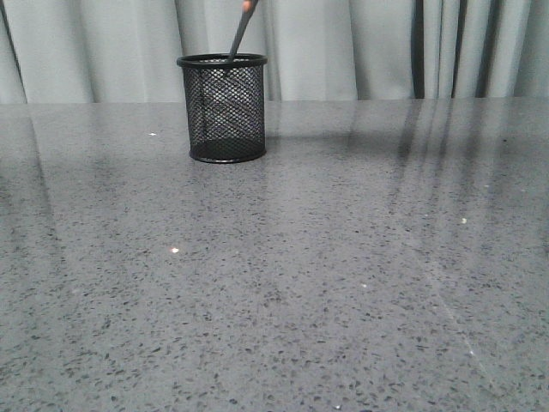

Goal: Put scissors into bucket

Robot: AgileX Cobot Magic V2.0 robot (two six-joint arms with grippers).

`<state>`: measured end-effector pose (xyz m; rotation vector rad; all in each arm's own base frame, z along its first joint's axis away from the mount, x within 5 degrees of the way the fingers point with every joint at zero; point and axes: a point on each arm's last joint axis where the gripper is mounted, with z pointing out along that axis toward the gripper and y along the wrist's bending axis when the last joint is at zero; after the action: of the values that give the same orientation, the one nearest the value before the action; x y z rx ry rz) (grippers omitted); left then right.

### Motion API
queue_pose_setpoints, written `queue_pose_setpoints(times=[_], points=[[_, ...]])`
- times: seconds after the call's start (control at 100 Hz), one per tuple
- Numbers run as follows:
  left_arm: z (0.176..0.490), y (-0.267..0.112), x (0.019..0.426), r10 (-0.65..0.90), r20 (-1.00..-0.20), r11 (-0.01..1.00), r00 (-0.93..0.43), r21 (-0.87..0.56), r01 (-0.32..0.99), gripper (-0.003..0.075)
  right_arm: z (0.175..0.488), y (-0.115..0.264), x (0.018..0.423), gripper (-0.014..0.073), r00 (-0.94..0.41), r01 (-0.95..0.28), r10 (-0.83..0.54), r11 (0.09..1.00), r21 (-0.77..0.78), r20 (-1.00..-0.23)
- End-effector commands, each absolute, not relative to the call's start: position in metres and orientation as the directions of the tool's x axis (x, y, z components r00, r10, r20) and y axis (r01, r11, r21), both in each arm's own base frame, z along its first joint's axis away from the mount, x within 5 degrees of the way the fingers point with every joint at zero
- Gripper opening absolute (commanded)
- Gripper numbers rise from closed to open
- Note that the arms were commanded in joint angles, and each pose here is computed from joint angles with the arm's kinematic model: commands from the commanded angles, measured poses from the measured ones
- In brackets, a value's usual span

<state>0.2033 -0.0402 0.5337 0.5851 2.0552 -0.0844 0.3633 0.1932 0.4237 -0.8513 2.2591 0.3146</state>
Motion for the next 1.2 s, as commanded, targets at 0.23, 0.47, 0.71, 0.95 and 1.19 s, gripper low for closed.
queue_pose_setpoints(times=[0.23,0.47,0.71,0.95,1.19], points=[[0.55,-0.04,0.192,0.333,-0.879,0.89,-0.343,0.172,0.423,0.0474,0.436,0.197,0.369,-0.0043,-0.471,-0.636,-0.464,0.768,-0.076,-0.751],[0.55,-0.04,0.192,0.333,-0.879,0.89,-0.343,0.172,0.423,0.0474,0.427,0.201,0.377,-0.0043,-0.471,-0.633,-0.461,0.77,-0.075,-0.752],[0.55,-0.04,0.192,0.333,-0.879,0.89,-0.343,0.172,0.423,0.0474,0.421,0.203,0.379,-0.0043,-0.492,-0.641,-0.465,0.765,-0.055,-0.737],[0.55,-0.04,0.192,0.333,-0.879,0.89,-0.343,0.172,0.423,0.0474,0.421,0.205,0.378,0.0074,-0.496,-0.65,-0.457,0.759,-0.033,-0.738],[0.55,-0.04,0.192,0.333,-0.879,0.89,-0.343,0.172,0.423,0.0474,0.42,0.205,0.378,0.0316,-0.498,-0.65,-0.458,0.759,-0.033,-0.737]])
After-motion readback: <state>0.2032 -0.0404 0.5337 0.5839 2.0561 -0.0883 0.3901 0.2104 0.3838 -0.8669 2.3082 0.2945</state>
